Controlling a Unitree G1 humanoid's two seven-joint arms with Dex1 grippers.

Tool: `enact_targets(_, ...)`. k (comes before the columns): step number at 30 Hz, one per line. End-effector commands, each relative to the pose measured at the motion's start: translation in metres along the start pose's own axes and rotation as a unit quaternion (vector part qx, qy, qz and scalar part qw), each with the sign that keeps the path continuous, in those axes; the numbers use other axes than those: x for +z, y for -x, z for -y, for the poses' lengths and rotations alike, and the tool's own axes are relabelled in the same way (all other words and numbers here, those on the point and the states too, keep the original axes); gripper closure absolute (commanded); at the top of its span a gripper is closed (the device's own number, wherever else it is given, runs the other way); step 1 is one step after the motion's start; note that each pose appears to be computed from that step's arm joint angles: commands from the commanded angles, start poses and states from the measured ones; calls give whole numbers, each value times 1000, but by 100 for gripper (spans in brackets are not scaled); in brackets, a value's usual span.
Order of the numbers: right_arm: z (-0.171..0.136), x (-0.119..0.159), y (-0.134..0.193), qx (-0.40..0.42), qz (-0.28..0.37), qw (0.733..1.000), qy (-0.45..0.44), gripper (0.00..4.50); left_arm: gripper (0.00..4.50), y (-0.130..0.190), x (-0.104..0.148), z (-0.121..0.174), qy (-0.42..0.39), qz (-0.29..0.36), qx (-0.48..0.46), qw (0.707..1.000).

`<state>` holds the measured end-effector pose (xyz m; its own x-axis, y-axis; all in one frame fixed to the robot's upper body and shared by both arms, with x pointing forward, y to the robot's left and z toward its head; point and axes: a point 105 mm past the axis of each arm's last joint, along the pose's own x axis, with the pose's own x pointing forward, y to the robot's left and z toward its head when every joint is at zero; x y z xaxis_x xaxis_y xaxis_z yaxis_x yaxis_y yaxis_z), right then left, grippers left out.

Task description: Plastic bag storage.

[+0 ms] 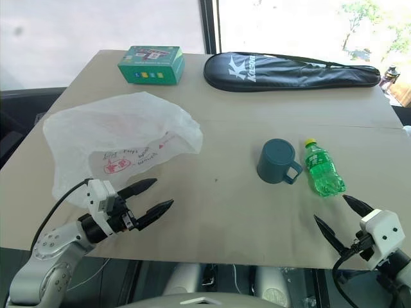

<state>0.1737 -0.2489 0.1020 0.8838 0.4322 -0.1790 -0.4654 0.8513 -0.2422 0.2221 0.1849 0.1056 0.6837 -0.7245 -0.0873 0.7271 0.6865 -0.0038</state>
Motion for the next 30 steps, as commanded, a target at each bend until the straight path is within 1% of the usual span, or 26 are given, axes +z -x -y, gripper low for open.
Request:
enact_targets(1, 1, 11, 5, 6, 22, 1000, 7, 0, 4, -6, 12, 0, -17, 35, -10, 999)
enact_targets(3, -6, 26, 2, 27, 57, 998, 2, 0, 4, -19, 30, -2, -11, 76, -13, 997)
enact_targets(5, -17, 43, -2, 54, 94, 994, 2, 0, 4, -28, 43, -3, -20, 90, -12, 996)
enact_targets(8, -32, 66, -9, 91, 135, 987, -6, 0, 4, -39, 72, -6, -22, 128, -6, 992)
enact_targets(10, -42, 78, -15, 125, 147, 981, 1, 0, 4, -51, 89, -13, -69, 111, 33, 991)
enact_targets(11, -45, 81, -16, 132, 148, 980, 5, 0, 4, -54, 93, -17, -97, 98, 54, 989)
enact_targets(13, -52, 83, -18, 161, 141, 977, 16, 0, 4, -57, 97, -30, -163, 49, 116, 979)
enact_targets(14, -57, 83, -17, 178, 136, 974, 19, 0, 4, -56, 98, -40, -210, 19, 151, 966)
enact_targets(15, -60, 84, -15, 191, 134, 972, 19, 0, 4, -54, 102, -49, -262, 0, 178, 949)
enact_targets(16, -63, 85, -13, 203, 131, 970, 23, 0, 4, -54, 106, -55, -295, -10, 189, 937)
enact_targets(17, -65, 86, -10, 214, 130, 968, 28, 0, 4, -51, 106, -65, -313, -27, 216, 924)
enact_targets(19, -68, 90, -7, 222, 139, 964, 41, 0, 4, -43, 100, -83, -317, -62, 258, 910)
enact_targets(22, -73, 94, -6, 233, 152, 958, 64, 0, 4, -44, 93, -88, -332, -92, 261, 902)
enact_targets(24, -75, 96, -5, 235, 161, 956, 68, 0, 4, -49, 92, -85, -327, -95, 255, 905)
enact_targets(26, -77, 98, -6, 238, 170, 954, 72, 0, 4, -62, 97, -64, -319, -67, 219, 920)
enact_targets(28, -77, 101, -9, 235, 183, 952, 70, 0, 4, -74, 102, -36, -279, -31, 163, 946)
enact_targets(29, -77, 104, -11, 235, 191, 950, 72, 0, 4, -77, 105, -27, -264, -15, 144, 954)
enact_targets(30, -77, 108, -13, 236, 202, 948, 71, 0, 4, -81, 110, -17, -224, 22, 112, 968)
